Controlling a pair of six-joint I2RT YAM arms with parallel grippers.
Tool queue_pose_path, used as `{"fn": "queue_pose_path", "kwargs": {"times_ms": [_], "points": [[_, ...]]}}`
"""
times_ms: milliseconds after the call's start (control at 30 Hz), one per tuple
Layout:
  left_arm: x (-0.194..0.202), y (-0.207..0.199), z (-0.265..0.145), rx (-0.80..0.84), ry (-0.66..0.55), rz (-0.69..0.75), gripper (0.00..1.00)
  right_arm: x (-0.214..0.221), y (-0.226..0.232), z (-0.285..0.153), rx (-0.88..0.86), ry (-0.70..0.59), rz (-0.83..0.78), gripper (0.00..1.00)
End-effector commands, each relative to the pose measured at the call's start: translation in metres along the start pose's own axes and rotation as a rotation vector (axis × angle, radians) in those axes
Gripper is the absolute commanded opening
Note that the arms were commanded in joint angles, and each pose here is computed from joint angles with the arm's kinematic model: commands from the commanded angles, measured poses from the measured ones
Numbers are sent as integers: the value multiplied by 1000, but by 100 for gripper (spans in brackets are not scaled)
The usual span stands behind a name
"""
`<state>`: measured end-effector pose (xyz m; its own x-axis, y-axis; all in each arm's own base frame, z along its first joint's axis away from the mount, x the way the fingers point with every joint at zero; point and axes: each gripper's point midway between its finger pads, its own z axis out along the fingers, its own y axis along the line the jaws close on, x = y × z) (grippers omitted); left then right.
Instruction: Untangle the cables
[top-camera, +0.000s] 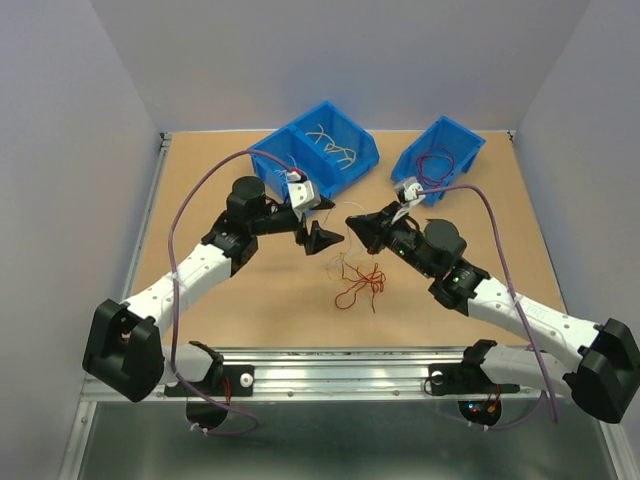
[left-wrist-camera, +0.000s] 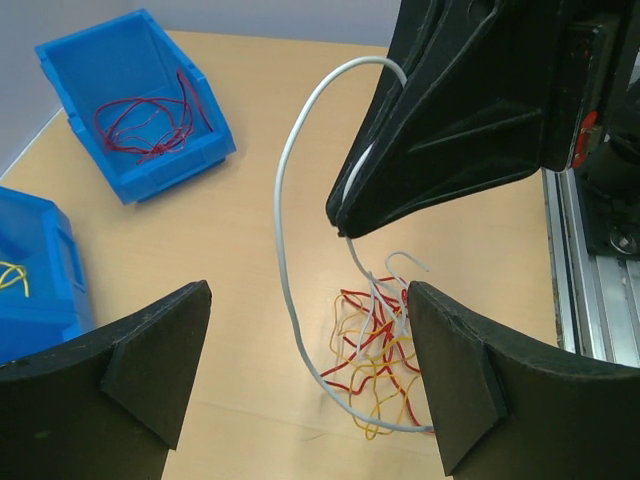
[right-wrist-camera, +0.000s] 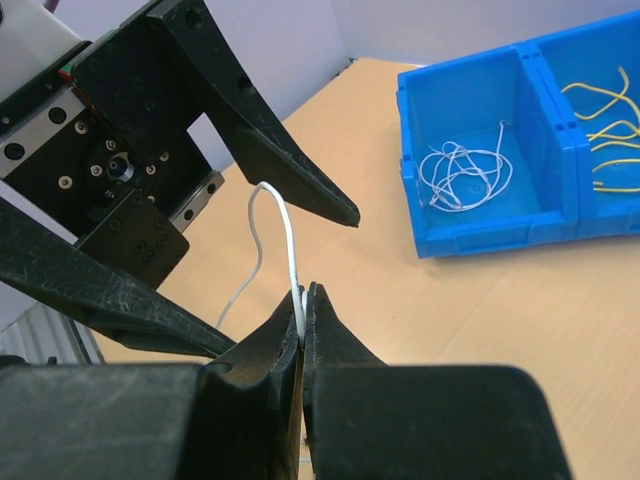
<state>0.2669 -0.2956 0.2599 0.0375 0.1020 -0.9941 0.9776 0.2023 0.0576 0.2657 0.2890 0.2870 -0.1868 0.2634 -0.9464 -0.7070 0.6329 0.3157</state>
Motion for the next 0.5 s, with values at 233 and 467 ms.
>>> {"fn": "queue_pose_path", "kwargs": {"times_ms": [233, 467], "points": [[-8, 3, 23, 31, -16, 31, 81, -20, 22, 3, -92, -67, 42, 1], [-6, 0, 33, 75, -11, 6, 44, -19, 24, 3, -106, -67, 48, 0]]}}
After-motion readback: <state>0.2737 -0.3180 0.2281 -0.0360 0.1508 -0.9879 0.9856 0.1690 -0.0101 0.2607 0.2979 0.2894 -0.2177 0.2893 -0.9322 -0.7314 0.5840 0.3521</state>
